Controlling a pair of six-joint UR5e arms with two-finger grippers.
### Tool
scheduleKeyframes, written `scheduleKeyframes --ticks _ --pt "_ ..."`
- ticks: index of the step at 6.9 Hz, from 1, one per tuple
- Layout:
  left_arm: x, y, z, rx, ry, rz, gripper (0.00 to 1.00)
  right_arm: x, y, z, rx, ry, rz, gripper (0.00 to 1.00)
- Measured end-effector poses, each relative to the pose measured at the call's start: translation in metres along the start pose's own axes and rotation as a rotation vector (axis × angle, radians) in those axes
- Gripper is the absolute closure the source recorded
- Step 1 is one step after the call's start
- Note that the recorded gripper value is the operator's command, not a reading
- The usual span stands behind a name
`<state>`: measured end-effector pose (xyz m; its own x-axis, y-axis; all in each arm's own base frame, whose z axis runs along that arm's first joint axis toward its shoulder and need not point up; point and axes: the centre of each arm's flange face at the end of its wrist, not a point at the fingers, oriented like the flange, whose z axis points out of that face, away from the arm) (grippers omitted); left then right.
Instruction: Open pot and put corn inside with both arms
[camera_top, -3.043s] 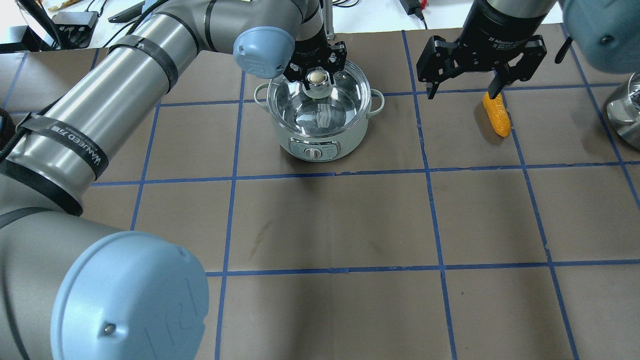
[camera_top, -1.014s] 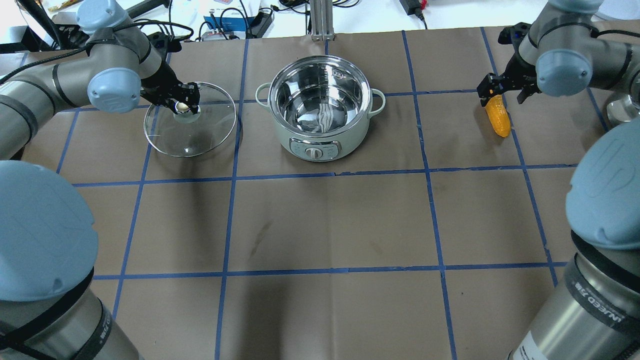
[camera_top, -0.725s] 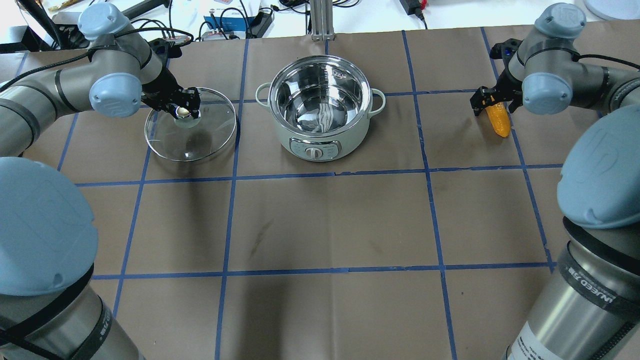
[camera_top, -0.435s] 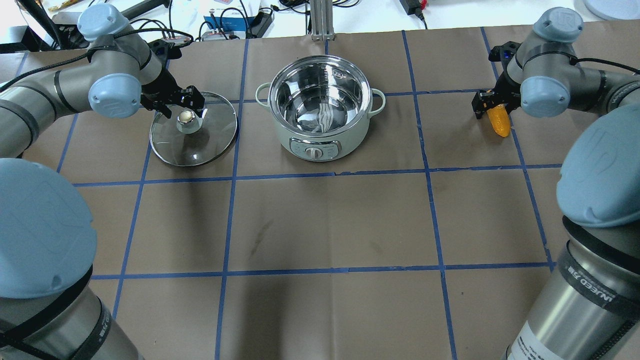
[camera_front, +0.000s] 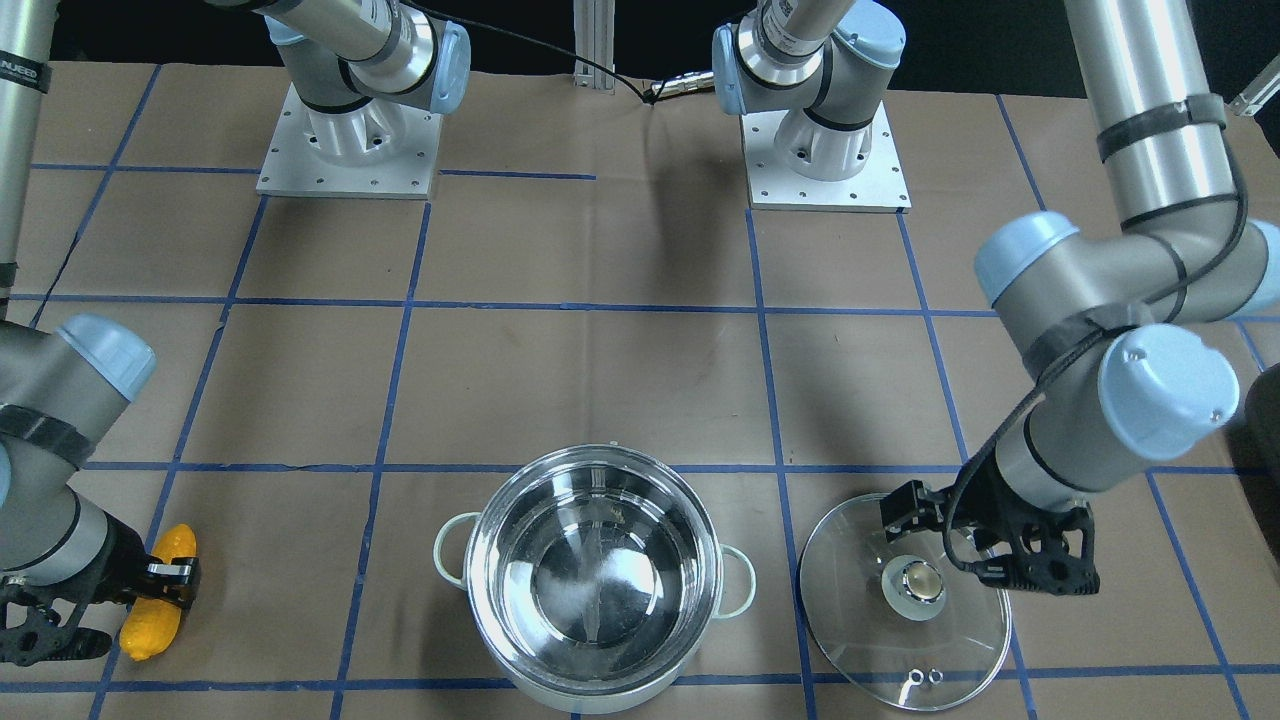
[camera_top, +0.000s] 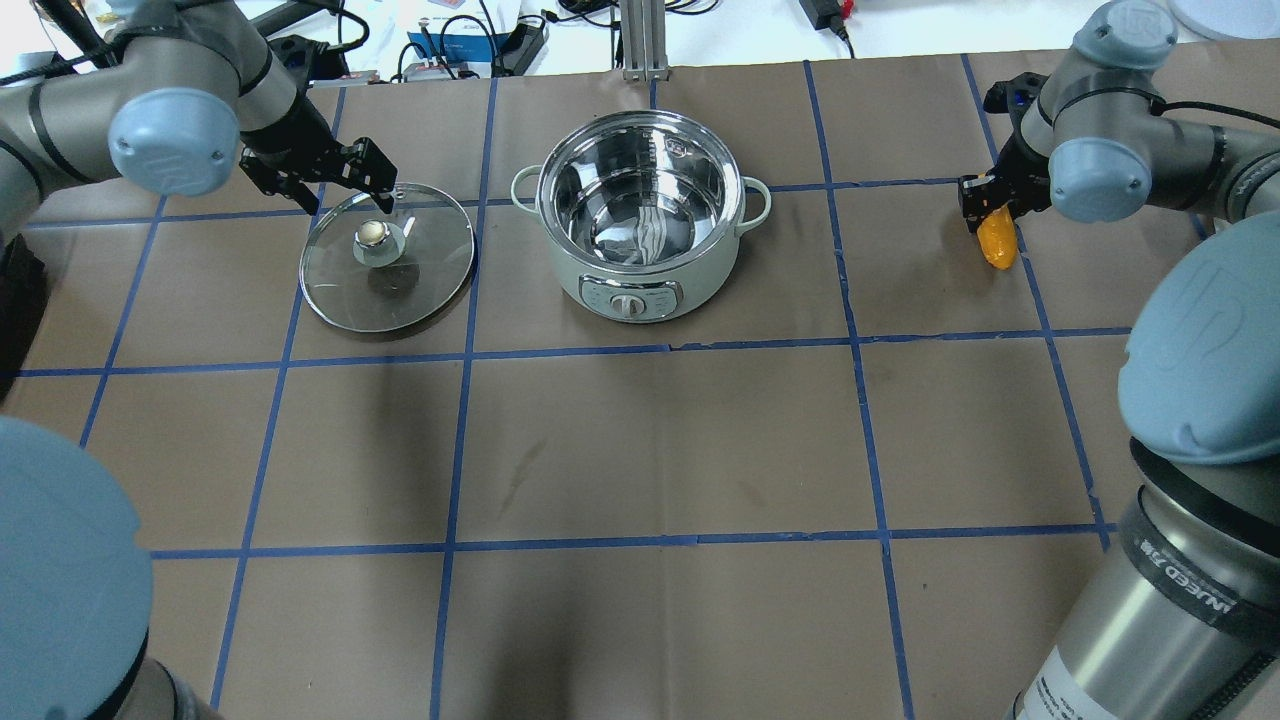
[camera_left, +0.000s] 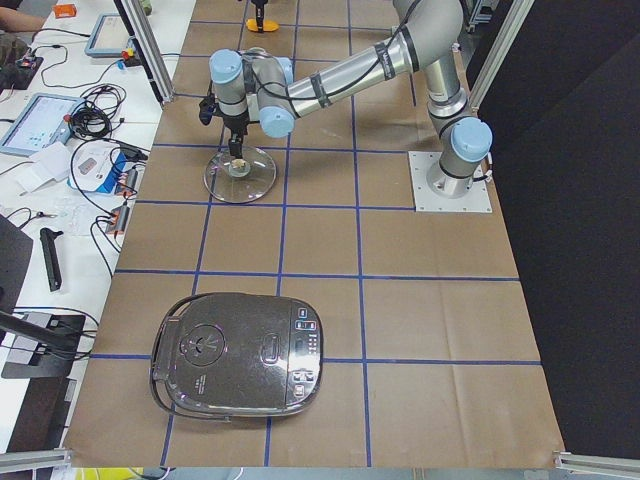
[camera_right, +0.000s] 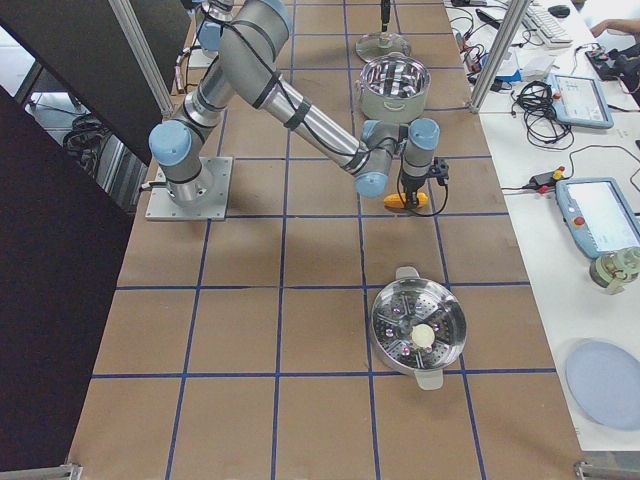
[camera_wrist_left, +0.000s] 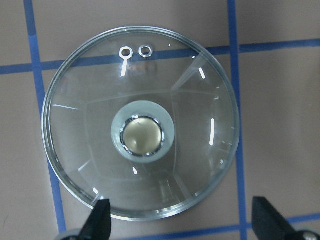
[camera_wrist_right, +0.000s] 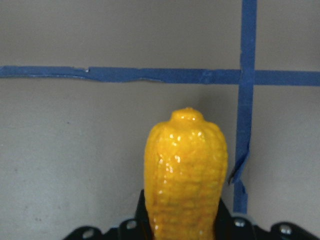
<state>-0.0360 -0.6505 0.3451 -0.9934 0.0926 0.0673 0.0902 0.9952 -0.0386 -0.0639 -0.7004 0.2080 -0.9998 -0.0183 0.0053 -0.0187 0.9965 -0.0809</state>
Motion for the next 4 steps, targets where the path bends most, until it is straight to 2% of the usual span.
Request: scheduleKeyframes --ticks 2,3,4 --pt "0.057 0.058 -0.093 -0.023 0.006 0.051 0.00 -0.052 -0.011 -0.086 0.011 -0.011 0.042 0.91" --pt "0.082 0.082 -0.120 -0.030 0.008 0.079 0.00 -0.106 -0.018 -0.128 0.017 -0.018 0.053 0.91" --pt "0.101 0.095 -0.130 -0.038 0.010 0.106 0.00 -0.172 -0.022 -0.159 0.028 -0.029 0.076 0.91"
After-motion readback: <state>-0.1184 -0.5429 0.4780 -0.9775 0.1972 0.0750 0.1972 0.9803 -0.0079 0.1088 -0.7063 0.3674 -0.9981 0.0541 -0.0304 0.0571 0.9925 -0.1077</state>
